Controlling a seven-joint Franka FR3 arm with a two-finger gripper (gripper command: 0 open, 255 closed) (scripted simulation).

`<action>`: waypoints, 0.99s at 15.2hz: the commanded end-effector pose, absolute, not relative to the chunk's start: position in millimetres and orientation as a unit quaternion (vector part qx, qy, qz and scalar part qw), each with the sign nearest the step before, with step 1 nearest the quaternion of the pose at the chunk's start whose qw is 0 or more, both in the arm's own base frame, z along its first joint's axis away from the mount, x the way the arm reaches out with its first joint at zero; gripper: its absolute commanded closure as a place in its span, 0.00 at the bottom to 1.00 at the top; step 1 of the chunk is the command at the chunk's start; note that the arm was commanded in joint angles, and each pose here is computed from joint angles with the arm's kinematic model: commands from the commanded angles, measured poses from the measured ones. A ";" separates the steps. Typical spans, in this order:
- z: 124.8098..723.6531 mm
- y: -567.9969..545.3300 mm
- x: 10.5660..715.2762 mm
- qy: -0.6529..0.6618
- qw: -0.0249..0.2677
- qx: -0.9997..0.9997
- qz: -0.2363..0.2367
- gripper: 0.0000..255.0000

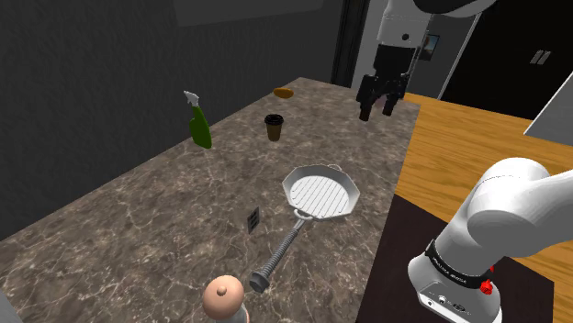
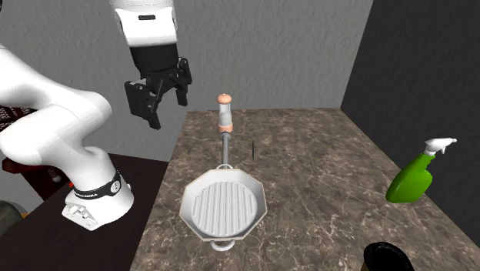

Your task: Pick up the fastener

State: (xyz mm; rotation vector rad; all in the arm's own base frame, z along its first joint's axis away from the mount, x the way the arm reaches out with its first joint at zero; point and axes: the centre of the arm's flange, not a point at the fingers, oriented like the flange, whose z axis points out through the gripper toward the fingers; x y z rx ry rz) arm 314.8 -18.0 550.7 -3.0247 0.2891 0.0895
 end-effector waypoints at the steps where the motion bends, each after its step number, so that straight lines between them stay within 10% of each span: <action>1: 550.7 -18.0 314.8 0.095 0.051 -0.994 0.029 0.00; 15: 427.2 118.7 291.0 0.348 0.037 -0.936 0.030 0.00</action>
